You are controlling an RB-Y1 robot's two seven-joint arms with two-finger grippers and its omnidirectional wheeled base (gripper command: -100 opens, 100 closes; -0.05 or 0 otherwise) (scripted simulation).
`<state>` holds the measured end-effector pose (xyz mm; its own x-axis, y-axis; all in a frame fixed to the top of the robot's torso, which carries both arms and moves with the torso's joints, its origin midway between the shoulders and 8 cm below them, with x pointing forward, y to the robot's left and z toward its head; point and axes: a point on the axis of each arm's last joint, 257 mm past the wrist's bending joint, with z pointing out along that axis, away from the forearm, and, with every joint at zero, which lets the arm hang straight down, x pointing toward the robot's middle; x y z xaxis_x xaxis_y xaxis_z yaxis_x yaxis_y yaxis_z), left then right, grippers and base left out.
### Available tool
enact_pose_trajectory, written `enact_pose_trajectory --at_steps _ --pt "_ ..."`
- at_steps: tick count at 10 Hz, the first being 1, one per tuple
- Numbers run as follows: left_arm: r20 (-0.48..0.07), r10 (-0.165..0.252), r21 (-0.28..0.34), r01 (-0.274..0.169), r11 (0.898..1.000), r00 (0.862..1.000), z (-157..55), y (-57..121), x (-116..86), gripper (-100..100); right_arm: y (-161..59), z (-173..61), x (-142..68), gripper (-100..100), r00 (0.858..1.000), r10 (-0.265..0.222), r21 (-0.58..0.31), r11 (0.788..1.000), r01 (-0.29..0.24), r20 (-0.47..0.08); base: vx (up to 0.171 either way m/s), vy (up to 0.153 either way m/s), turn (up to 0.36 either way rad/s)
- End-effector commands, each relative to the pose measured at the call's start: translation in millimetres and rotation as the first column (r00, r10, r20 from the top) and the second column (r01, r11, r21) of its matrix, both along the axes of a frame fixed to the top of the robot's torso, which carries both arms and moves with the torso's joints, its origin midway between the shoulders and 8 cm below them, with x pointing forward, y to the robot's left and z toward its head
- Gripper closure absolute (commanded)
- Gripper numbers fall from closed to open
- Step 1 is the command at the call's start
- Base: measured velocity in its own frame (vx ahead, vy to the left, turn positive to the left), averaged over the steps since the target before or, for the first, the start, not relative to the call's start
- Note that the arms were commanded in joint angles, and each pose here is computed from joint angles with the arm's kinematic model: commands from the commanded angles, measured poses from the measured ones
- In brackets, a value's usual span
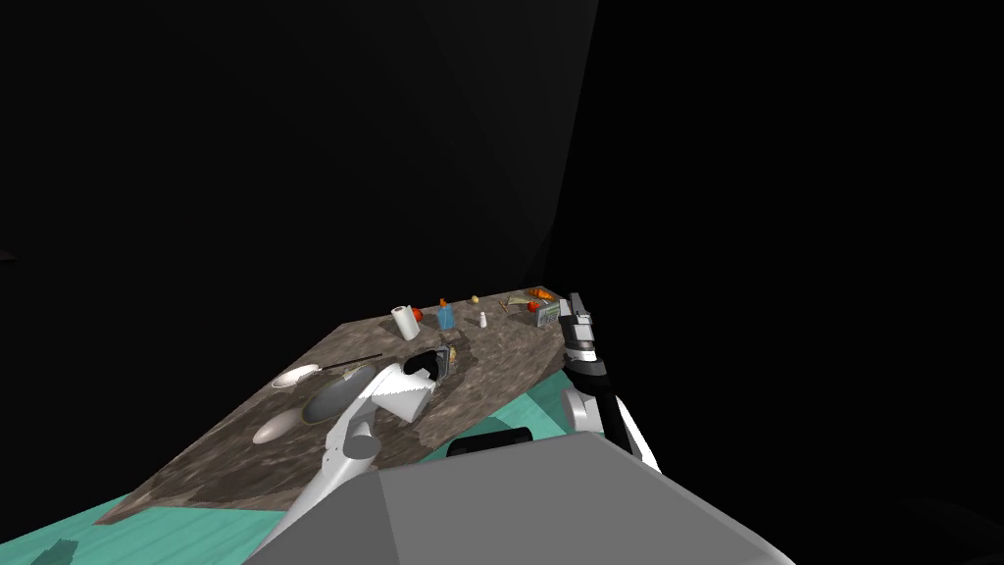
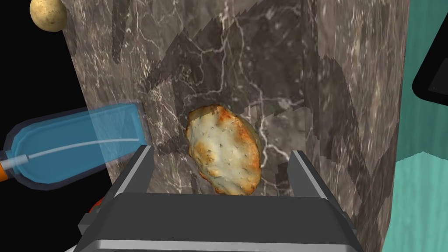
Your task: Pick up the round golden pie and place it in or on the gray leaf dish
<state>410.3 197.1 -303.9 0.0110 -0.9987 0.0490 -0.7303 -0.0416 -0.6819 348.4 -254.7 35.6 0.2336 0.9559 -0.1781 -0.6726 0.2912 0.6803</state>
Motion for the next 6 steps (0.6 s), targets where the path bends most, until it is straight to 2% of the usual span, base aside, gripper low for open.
enact_pose_trajectory --at_steps 1,2,6 --pt "0.0 0.0 0.0 0.0 1.0 1.0 0.0 0.0 0.0 0 0.0 0.0 0.0 0 1.0 0.0 0.0 1.0 0.0 0.0 0.005 0.01 0.001" --pt "0.002 0.005 0.001 -0.005 1.0 1.0 -4.2 2.3 4.8 -100 0.0 0.0 0.0 0 1.0 0.0 0.0 1.0 0.0 0.0 0.003 0.001 -0.04" --pt "0.003 0.013 0.002 -0.013 1.0 1.0 -11.9 6.4 11.3 -100 0.0 0.0 0.0 0 1.0 0.0 0.0 1.0 0.0 0.0 0.0 -0.006 -0.028"
